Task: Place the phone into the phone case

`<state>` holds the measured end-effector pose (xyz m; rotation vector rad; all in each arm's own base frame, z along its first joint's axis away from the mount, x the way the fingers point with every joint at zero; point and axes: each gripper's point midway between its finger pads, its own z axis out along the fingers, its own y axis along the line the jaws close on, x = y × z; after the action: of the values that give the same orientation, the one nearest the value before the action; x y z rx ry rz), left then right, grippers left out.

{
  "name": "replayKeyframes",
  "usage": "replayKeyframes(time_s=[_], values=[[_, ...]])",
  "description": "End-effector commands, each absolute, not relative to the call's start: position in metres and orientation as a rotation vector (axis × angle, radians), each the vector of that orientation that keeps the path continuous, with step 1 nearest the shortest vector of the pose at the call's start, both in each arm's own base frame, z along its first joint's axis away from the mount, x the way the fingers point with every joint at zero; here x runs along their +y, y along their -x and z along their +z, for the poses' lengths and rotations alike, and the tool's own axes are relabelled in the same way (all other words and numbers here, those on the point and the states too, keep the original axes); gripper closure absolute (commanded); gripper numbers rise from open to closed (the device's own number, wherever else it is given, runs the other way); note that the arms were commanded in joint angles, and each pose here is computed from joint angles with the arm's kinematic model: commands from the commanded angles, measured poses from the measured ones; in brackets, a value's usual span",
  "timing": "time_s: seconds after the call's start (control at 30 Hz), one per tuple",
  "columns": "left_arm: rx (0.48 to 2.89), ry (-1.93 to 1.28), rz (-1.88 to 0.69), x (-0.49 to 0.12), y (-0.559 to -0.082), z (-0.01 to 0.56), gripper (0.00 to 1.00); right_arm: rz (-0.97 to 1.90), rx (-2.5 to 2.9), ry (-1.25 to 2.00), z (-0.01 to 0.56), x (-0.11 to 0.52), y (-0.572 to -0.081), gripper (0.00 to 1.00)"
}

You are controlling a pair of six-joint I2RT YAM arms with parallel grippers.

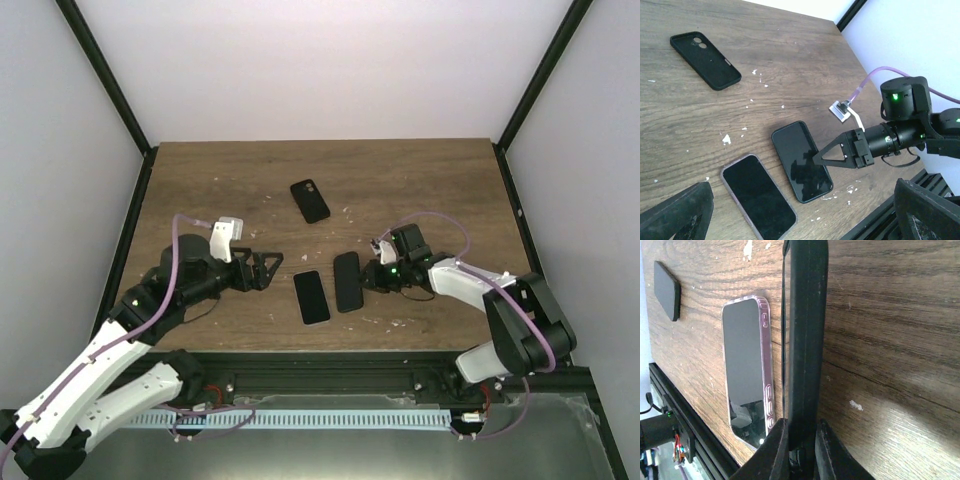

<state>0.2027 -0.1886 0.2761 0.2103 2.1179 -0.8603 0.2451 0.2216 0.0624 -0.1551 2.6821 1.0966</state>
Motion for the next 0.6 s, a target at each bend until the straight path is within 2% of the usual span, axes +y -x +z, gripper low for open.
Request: replayKeyframes(time_s=[0.0, 0.43, 0.57], values=[[2.13, -0.219, -0.832, -0.187, -0.205, 0.269, 0.0, 1.143, 2.675, 0.191, 0.065, 0.226, -0.254, 0.99], [2.136, -0.222, -0.829, -0.188, -0.205, 0.266, 0.0, 0.937, 2.779, 0.05, 0.022, 0.203, -0.266, 0.99], [2.14, -0.222, -0.826, -0.188, -0.206, 0.264, 0.0, 0.877, 2.813, 0.019, 0.01, 0.196, -0.265, 0.93]])
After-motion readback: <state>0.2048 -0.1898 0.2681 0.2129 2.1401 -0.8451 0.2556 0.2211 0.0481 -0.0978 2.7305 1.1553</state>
